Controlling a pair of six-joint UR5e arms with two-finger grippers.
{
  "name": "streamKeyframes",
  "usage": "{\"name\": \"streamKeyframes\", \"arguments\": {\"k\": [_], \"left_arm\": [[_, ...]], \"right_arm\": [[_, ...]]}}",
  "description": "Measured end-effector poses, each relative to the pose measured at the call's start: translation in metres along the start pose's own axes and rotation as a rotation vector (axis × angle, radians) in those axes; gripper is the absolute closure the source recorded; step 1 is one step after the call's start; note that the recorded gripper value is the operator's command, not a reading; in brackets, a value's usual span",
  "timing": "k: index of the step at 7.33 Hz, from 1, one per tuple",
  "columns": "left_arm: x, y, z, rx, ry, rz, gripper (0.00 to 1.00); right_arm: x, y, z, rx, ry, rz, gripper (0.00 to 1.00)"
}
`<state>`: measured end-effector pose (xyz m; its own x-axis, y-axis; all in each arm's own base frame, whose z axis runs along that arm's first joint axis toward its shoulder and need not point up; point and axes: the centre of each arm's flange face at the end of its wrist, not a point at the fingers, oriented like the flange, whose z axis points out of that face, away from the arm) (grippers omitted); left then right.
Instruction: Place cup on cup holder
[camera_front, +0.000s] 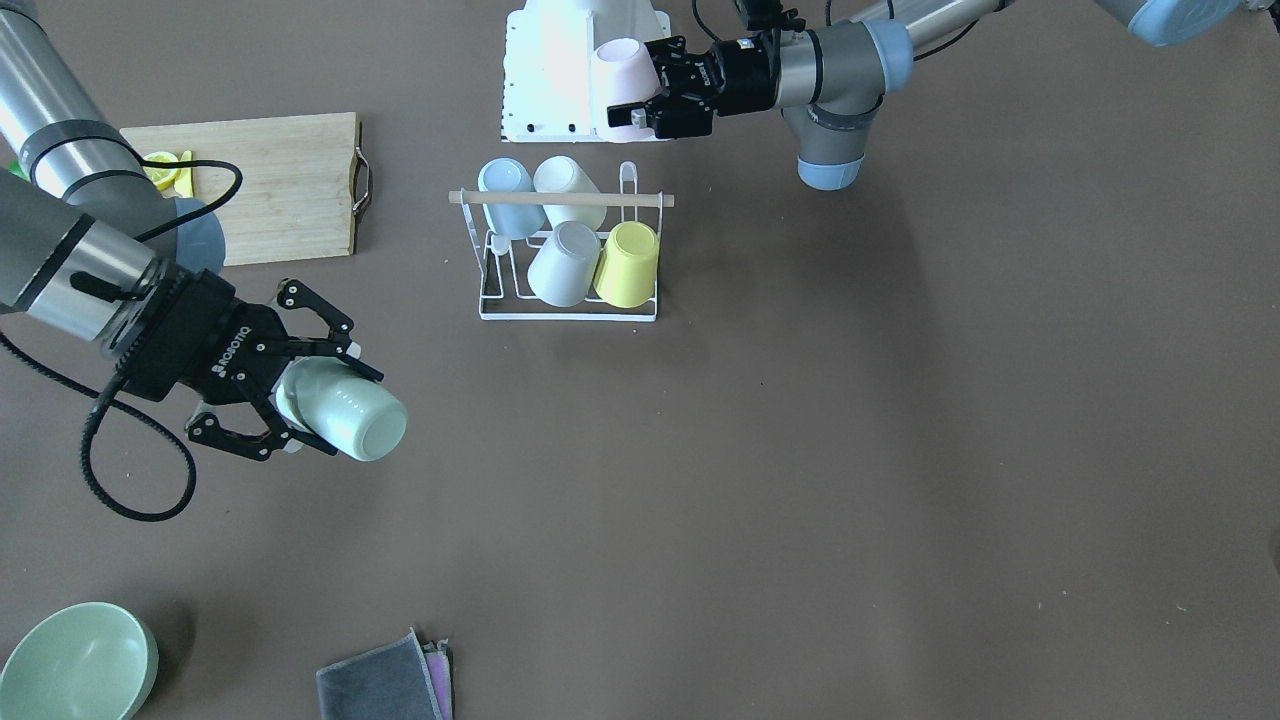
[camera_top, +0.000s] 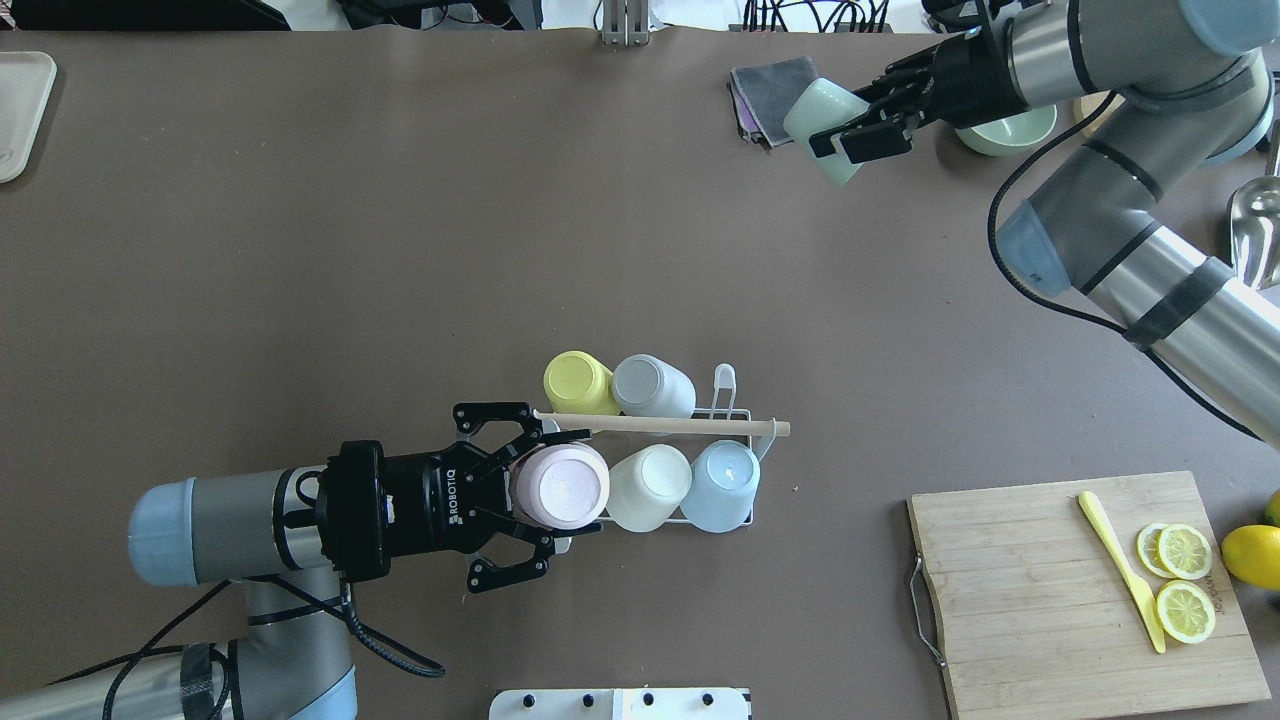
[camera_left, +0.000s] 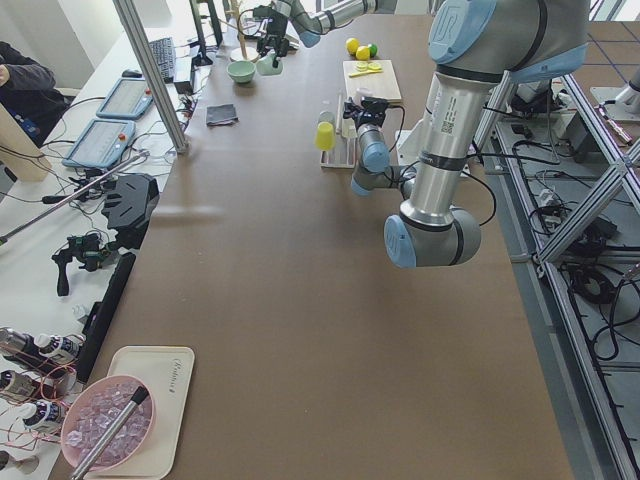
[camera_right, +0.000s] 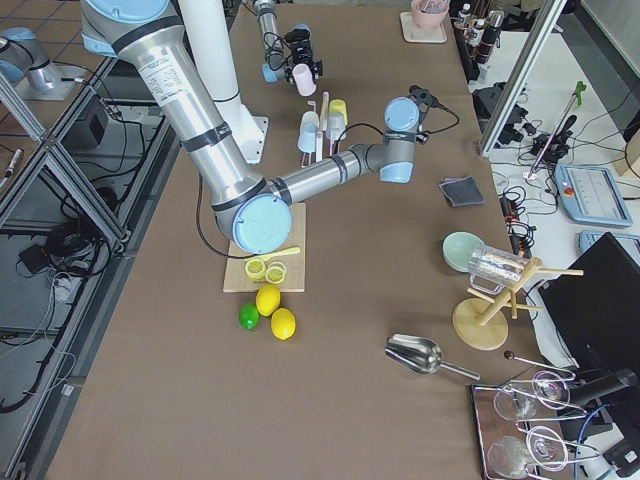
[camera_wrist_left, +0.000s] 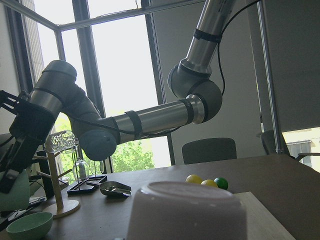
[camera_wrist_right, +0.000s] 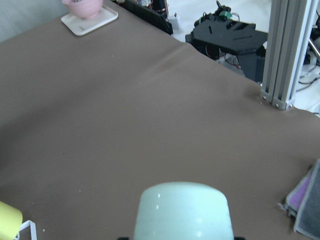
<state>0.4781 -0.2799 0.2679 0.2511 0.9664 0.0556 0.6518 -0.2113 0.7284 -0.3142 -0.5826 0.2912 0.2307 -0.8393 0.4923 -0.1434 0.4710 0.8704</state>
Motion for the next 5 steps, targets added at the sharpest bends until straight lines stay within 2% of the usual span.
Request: {"name": "streamKeyframes", "arguments": {"k": [1,4,5], "left_arm": [[0.000,0.004,-0.002,0.007,-0.001,0.011,0.66],[-0.002,0.019,-0.002,-0.010,-0.007,0.018,0.65],[-0.002,0.026,-0.001,-0.023,-0.007,0.017,0.65]], "right_arm": [[-0.025,0.013,0.017,0.082,-0.020,-0.012,0.77],[-0.070,0.035,0.033,0.245,-0.085,-0.077,0.77],[-0.080,0.043,0.032,0.293,-0.111,-0.113,0.80]]}}
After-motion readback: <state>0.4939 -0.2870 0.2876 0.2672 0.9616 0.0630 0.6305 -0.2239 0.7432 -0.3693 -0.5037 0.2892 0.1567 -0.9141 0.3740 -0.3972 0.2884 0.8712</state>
